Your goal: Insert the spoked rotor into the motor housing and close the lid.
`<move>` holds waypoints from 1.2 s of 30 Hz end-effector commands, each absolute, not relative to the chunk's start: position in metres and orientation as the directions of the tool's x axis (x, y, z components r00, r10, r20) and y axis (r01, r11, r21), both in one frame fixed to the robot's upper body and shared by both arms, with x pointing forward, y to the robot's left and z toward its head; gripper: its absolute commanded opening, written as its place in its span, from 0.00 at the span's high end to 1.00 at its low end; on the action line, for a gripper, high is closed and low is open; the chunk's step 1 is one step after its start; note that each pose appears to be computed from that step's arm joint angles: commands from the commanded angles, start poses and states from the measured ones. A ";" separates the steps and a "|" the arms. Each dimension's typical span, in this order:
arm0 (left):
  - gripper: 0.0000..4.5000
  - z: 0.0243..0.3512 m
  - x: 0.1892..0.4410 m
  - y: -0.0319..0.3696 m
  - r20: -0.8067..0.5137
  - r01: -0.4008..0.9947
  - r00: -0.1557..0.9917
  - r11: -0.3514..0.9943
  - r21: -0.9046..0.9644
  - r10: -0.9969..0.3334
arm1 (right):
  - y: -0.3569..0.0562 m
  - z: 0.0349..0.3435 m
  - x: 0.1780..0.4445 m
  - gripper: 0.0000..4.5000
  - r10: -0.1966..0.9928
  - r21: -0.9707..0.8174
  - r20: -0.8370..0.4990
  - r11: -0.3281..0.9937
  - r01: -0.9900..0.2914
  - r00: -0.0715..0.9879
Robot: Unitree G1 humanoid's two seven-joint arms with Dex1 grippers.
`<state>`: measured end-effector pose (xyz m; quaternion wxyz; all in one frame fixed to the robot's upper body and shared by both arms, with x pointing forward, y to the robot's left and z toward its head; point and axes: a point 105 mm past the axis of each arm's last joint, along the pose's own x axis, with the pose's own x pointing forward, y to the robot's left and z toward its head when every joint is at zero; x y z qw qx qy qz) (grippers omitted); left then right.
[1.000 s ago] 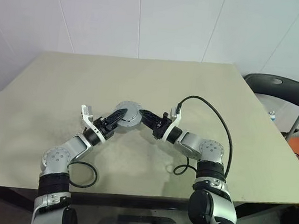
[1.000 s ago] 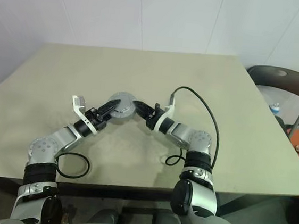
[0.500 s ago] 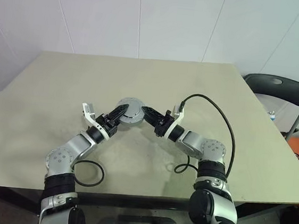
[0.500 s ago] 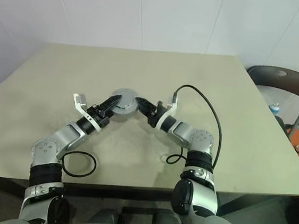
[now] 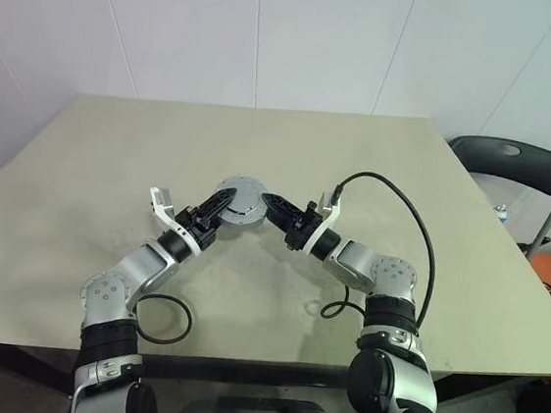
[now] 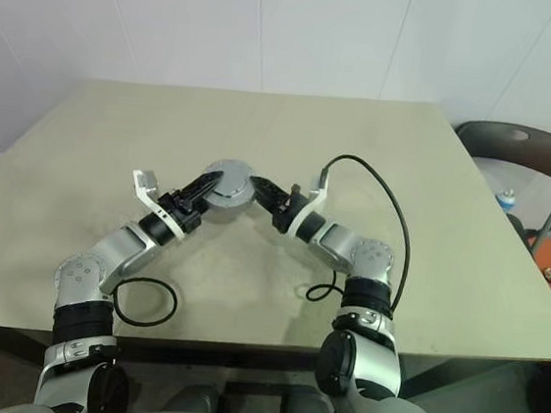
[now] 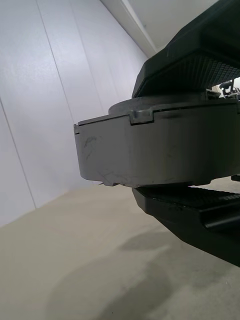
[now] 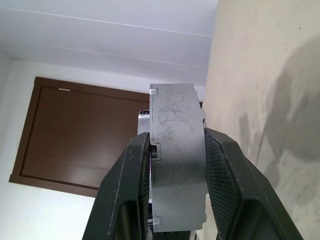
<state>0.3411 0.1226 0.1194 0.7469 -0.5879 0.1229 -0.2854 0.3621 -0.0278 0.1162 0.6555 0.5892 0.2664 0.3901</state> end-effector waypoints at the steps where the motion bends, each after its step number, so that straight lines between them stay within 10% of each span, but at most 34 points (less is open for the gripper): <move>1: 0.48 0.159 0.333 0.099 0.296 0.433 0.703 0.059 -0.899 -0.647 | -0.010 0.124 0.358 0.68 0.860 0.962 0.087 0.059 -0.266 0.503; 7: 0.48 0.153 0.335 0.100 0.278 0.412 0.719 0.068 -0.909 -0.638 | -0.010 0.120 0.362 0.68 0.843 0.908 0.054 0.182 -0.378 0.535; 12: 0.48 0.153 0.337 0.103 0.282 0.412 0.728 0.071 -0.908 -0.625 | -0.005 0.117 0.358 0.36 0.862 0.941 0.053 0.125 -0.314 0.505; 36: 0.48 0.153 0.354 0.136 0.280 0.416 0.798 0.152 -0.897 -0.534 | -0.013 0.094 0.375 0.36 0.812 0.946 -0.060 0.233 -0.228 0.581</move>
